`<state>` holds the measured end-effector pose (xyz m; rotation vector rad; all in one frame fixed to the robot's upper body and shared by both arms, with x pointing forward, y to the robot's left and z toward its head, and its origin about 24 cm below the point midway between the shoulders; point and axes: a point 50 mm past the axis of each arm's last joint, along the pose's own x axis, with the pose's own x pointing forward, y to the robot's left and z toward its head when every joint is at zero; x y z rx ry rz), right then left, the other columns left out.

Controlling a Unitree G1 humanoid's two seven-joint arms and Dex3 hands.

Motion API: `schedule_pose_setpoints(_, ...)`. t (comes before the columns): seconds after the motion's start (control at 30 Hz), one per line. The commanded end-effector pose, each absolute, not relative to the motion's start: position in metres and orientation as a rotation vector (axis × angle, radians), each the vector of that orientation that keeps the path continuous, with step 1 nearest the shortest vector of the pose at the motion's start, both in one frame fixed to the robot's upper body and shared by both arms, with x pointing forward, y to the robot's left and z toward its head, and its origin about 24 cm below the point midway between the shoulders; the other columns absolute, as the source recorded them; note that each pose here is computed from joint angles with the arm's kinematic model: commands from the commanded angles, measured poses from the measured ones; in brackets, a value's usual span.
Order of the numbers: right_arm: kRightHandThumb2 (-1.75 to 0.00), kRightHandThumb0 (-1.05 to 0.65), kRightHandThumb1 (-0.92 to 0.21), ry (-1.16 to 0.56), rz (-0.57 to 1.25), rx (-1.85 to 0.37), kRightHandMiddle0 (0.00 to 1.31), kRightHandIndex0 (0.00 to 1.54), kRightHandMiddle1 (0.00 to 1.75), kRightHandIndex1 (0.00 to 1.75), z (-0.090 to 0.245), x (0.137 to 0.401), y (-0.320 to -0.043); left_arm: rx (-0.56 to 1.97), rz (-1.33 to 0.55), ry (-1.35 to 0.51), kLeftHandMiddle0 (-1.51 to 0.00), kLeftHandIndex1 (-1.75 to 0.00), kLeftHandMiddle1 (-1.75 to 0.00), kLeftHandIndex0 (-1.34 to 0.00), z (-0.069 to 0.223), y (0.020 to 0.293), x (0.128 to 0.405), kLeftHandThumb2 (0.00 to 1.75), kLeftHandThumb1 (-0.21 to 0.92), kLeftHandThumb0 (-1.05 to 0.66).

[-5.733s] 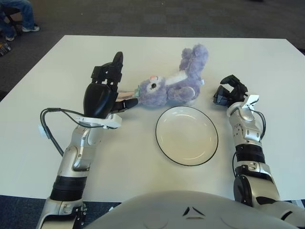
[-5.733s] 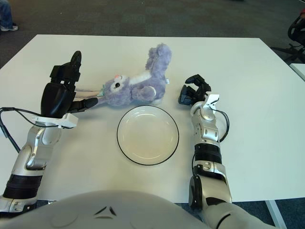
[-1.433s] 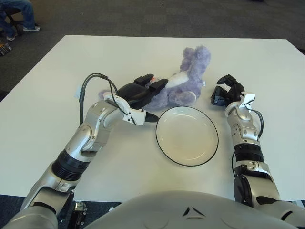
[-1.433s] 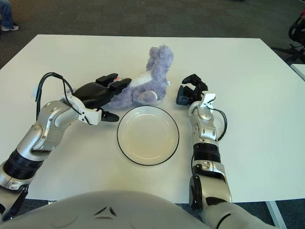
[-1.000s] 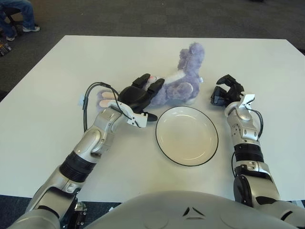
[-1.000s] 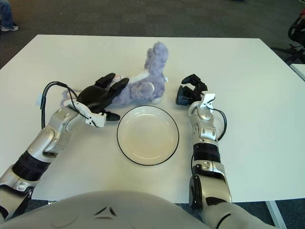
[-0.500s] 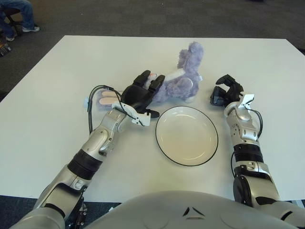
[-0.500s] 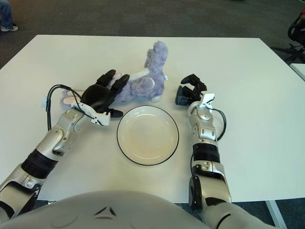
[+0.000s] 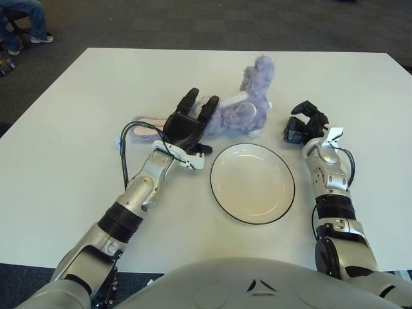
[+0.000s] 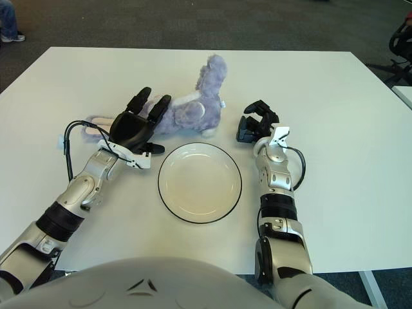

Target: Put the doll into the plate.

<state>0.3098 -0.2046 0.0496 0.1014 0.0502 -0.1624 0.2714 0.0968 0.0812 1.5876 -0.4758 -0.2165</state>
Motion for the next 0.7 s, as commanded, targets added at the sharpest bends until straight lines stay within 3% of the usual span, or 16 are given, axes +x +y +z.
schedule_pose_setpoints(0.0, -1.71, -0.01, 0.03, 0.086, -0.163, 0.111, 0.65, 0.86, 1.75, 1.75, 0.042, 0.305, -0.206, 1.621, -0.151, -0.521, -0.01, 0.0, 0.0, 0.0, 0.084, 0.095, 0.275, 0.48, 0.92, -0.97)
schedule_pose_setpoints(0.23, -1.71, -0.01, 0.02, 0.087, -0.157, 0.109, 0.64, 0.86, 1.75, 1.75, 0.041, 0.306, -0.205, 1.636, -0.109, -0.546, -0.05, 0.0, -0.02, 0.0, 0.081, 0.091, 0.28, 0.61, 0.92, -1.03)
schedule_pose_setpoints(0.37, -1.71, -0.01, 0.02, 0.086, -0.153, 0.104, 0.64, 0.86, 1.75, 1.75, 0.041, 0.306, -0.206, 1.635, -0.107, -0.537, -0.08, 0.0, -0.03, 0.0, 0.071, 0.081, 0.298, 0.67, 0.92, -1.04)
schedule_pose_setpoints(0.67, -1.71, -0.01, 0.02, 0.084, -0.143, 0.099, 0.64, 0.86, 1.75, 1.74, 0.042, 0.305, -0.206, 1.648, -0.187, -0.443, -0.2, 0.0, -0.13, 0.0, 0.05, 0.075, 0.329, 0.58, 0.92, -1.05)
